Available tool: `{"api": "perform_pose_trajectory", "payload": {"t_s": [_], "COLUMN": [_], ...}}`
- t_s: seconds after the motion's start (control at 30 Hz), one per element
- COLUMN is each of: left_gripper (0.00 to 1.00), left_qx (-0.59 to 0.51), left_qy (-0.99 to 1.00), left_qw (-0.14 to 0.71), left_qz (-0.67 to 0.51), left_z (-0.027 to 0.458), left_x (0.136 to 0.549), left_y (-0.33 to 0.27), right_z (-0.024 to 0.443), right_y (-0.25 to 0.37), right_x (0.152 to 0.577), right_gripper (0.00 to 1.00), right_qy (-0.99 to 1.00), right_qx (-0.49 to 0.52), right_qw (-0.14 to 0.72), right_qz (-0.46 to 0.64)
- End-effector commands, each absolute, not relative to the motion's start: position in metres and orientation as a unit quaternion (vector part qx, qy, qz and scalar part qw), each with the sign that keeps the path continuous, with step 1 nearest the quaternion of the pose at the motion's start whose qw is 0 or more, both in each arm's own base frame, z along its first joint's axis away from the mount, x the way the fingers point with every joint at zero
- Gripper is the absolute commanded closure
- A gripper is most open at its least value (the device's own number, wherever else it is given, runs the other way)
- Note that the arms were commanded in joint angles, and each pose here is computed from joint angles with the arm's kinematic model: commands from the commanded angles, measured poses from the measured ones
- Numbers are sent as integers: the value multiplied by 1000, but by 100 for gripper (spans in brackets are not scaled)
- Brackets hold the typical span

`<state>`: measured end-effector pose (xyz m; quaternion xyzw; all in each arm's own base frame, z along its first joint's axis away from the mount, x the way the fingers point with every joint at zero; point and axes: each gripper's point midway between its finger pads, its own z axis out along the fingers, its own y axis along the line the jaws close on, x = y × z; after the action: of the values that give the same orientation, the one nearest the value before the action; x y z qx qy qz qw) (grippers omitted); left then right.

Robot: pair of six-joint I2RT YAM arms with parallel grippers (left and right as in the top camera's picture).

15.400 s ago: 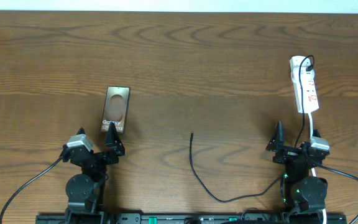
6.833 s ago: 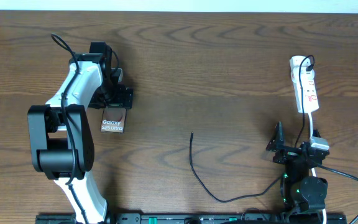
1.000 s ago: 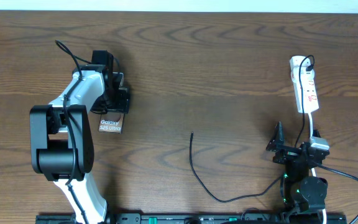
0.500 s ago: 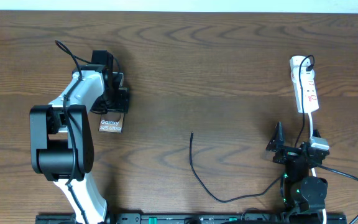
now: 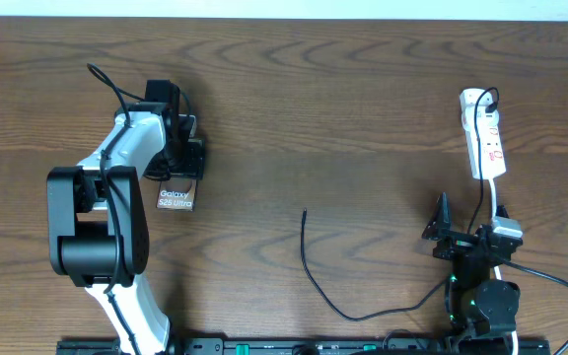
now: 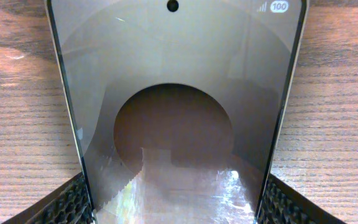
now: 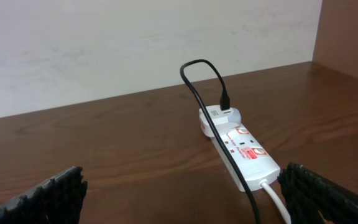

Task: Plug charger to phone and switch on socket
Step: 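Close the left gripper on the phone's long edges, then lift the phone with the left gripper and tilt it upright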

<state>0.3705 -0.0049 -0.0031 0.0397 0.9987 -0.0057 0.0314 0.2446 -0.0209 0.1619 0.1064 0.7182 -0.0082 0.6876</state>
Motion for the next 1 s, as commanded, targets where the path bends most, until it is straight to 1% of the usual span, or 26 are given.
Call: {"api": "perform_pose_trajectory", "payload": {"t_s": [0.0,0.2,0.33,0.5,0.7,0.83,0.87,0.97], "left_gripper": [92,93,93,92,93,93,93,93], "left_qx": [42,41,41,42,39,18,6,-24], "left_qy": [999,999,999,996,990,984,981,977], "left_qw": [7,11,29,74,133,175,192,212], "left_qz": [-15,-15,-15,-13,-11,-14,-16,-25], "left_z": [-16,-13,1,34,81,114,129,147], "left_x": [357,359,367,378,382,382,380,376], "left_y": [-7,-7,-7,-7,-7,-7,-7,-8], "right_z": [162,162,162,162,162,162,162,162], "right_y": [-20,-20,-20,-20,-20,-20,-20,-20], "right_x": [244,244,244,244,244,244,244,244], "right_gripper": [1,1,1,1,1,1,1,1], "right_qy": [718,718,718,718,718,718,718,718], "right_qx": [103,103,103,103,103,103,103,103], "right_qw": [688,688,688,688,688,688,688,688], "right_qz": [-10,-10,-10,-10,-10,-10,-10,-10]}}
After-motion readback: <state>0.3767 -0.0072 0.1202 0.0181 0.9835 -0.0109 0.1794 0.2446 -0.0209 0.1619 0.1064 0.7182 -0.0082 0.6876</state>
